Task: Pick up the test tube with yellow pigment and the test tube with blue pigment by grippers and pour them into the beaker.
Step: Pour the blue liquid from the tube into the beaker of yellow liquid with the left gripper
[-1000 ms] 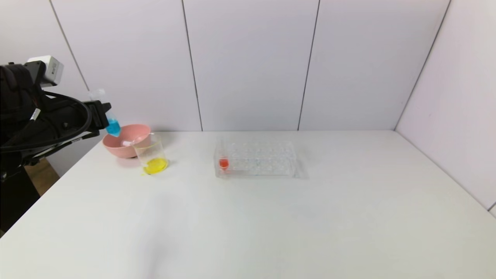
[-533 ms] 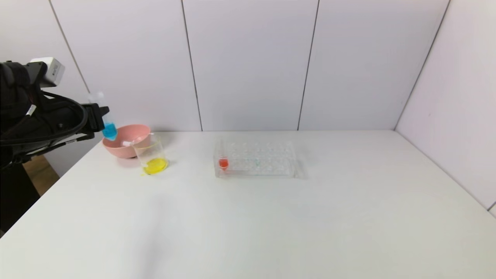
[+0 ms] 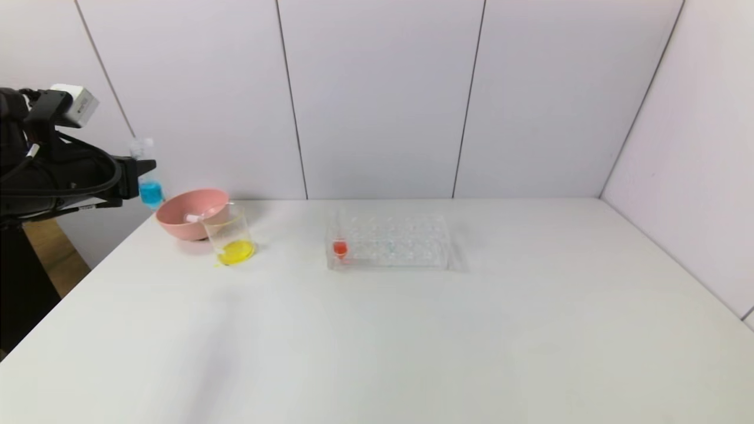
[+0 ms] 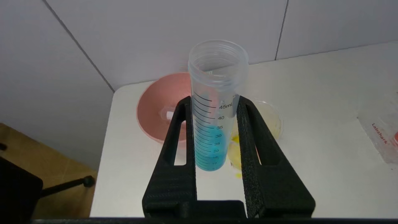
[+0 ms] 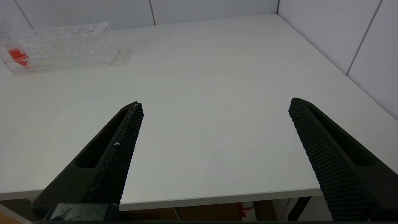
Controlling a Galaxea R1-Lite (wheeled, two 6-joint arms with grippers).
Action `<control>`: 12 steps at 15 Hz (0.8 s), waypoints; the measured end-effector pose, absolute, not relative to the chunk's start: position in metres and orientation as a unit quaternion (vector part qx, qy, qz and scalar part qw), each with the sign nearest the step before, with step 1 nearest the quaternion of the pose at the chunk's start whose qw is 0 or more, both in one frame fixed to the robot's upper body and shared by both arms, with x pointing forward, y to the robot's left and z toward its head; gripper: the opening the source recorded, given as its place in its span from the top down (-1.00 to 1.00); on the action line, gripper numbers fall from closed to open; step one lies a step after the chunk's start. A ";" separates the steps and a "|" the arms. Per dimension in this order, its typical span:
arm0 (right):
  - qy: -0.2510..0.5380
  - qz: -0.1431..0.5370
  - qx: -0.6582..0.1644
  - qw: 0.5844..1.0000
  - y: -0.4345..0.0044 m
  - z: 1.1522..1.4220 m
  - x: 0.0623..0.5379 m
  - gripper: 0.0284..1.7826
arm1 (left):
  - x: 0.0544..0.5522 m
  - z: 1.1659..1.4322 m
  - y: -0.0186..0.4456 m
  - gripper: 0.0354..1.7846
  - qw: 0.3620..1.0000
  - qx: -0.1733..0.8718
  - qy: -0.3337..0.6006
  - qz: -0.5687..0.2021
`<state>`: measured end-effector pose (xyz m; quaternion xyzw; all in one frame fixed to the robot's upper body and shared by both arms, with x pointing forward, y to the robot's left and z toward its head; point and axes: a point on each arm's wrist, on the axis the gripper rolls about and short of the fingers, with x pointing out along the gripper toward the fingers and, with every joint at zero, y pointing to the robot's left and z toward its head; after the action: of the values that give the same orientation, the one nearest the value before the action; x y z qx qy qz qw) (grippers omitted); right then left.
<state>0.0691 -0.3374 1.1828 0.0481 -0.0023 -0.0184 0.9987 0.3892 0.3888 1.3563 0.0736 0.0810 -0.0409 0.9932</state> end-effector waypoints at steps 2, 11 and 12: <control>-0.002 -0.018 0.048 0.999 -0.337 1.183 0.069 -0.92 | 0.400 1.356 0.397 0.56 0.990 0.099 0.088 -0.057; -0.002 -0.018 0.048 0.999 -0.337 1.183 0.069 -0.92 | 0.425 1.360 0.421 0.56 0.948 0.236 0.148 -0.152; -0.003 -0.018 0.048 0.999 -0.337 1.183 0.069 -0.92 | 0.426 1.359 0.423 0.56 0.943 0.252 0.151 -0.156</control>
<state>0.0691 -0.3374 1.1829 0.0479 -0.0027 -0.0184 0.9987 0.4262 0.4228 1.3592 0.2518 0.1515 -0.1560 0.9430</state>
